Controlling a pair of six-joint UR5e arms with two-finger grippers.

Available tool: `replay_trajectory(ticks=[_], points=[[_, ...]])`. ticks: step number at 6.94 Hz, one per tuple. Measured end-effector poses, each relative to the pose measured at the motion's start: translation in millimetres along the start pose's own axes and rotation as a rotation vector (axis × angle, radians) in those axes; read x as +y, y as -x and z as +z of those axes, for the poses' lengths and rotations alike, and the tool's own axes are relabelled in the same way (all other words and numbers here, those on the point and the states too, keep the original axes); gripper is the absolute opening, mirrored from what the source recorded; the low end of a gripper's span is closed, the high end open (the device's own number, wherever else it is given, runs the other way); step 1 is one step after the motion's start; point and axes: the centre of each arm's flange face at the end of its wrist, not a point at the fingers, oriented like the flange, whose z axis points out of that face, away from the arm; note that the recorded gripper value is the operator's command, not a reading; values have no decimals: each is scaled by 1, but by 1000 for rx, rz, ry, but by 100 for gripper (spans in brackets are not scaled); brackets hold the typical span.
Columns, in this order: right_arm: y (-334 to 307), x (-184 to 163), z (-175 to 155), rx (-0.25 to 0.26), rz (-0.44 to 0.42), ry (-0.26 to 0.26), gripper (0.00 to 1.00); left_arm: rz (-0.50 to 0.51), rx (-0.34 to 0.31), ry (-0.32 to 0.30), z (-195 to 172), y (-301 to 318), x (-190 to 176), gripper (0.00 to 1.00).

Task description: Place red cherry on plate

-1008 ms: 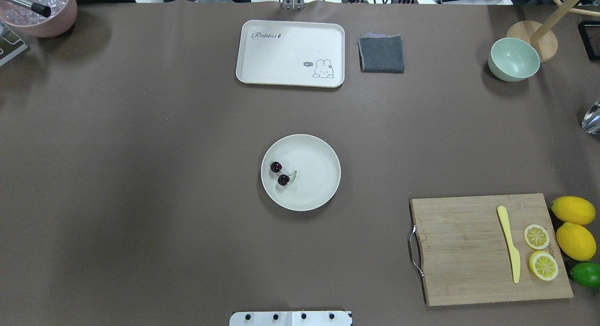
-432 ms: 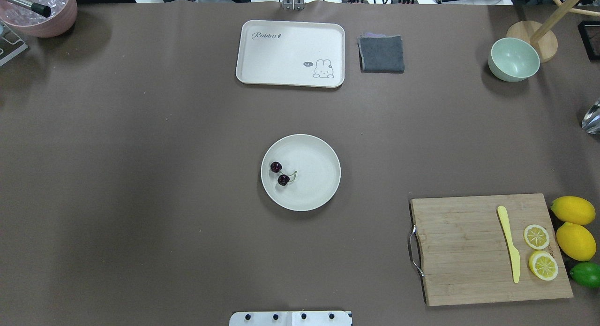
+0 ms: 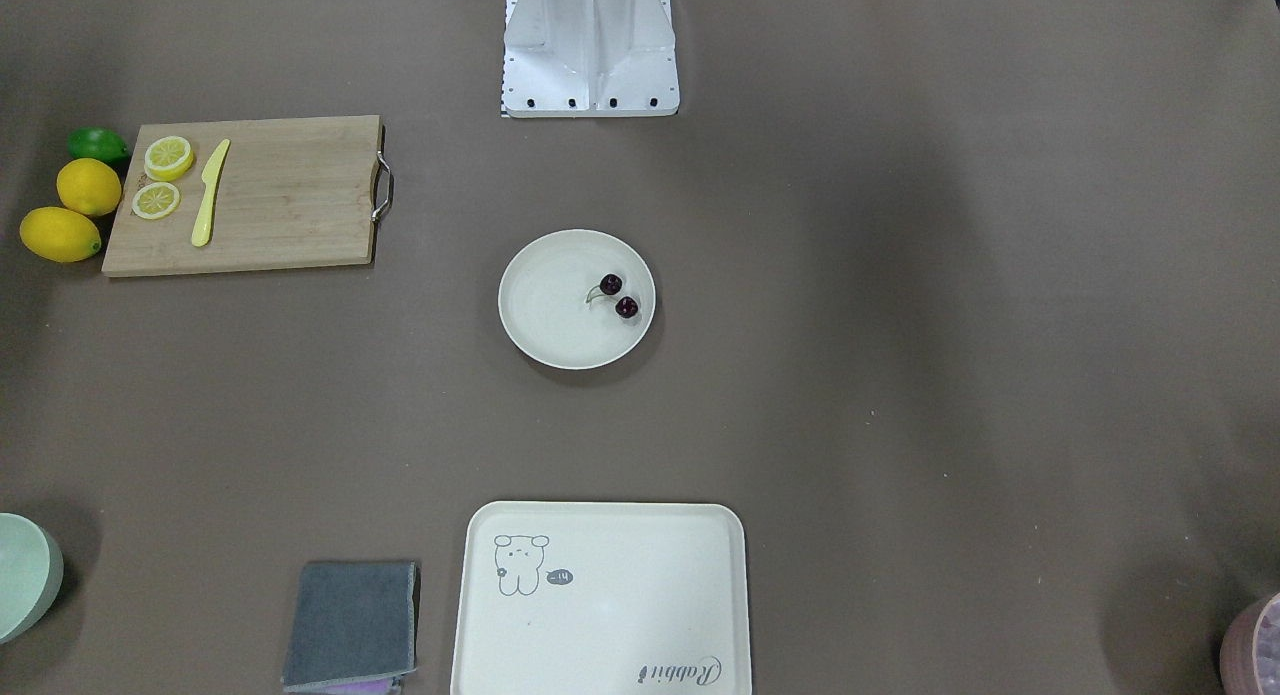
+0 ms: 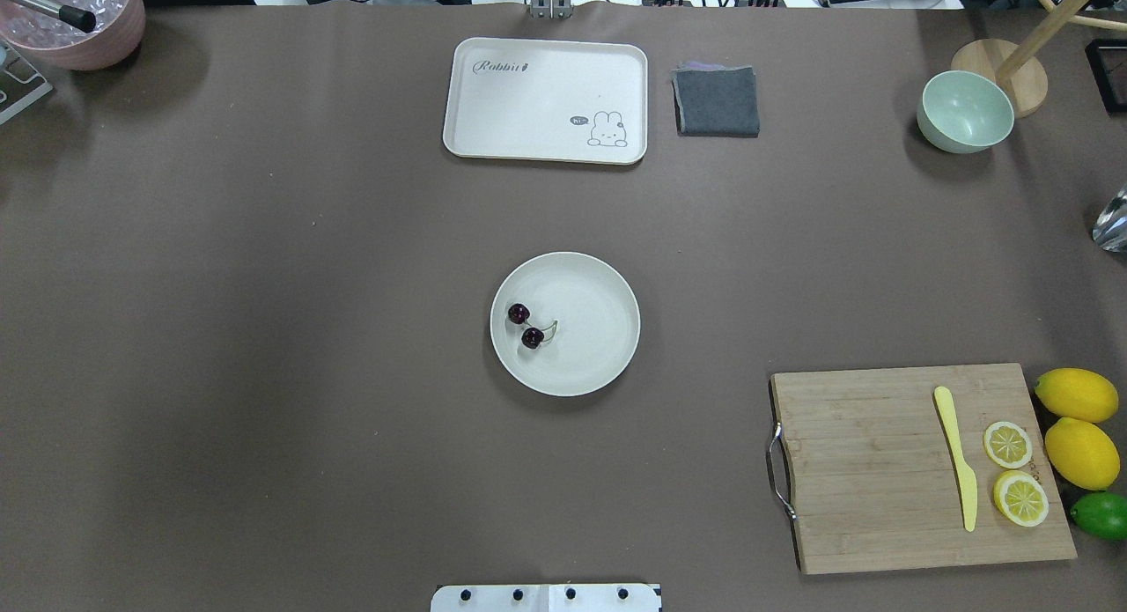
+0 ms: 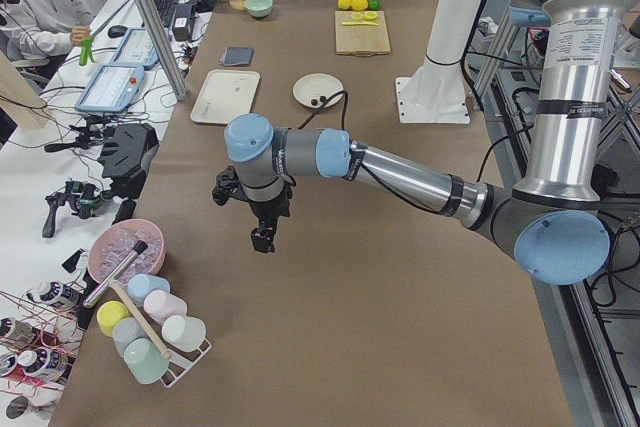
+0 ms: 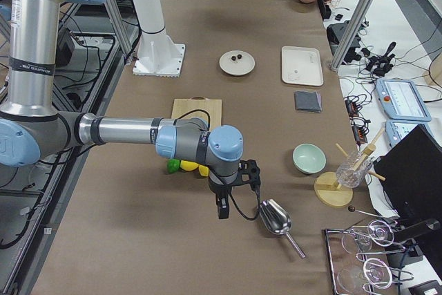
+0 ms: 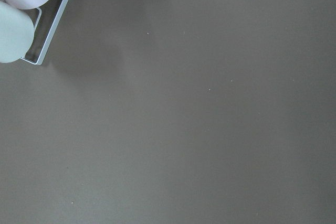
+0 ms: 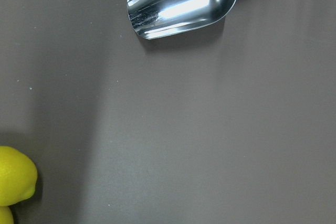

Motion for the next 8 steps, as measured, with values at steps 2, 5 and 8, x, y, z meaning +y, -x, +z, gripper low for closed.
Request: replay_trajectory(ticks=[2, 5, 8], points=[[1, 0, -1, -1, -1, -2, 100, 3, 1, 5, 3, -2, -1, 98], [1, 0, -1, -2, -1, -3, 100, 1, 1, 9, 4, -1, -1, 98], [2, 0, -2, -3, -1, -5, 100, 2, 0, 8, 3, -1, -1, 98]])
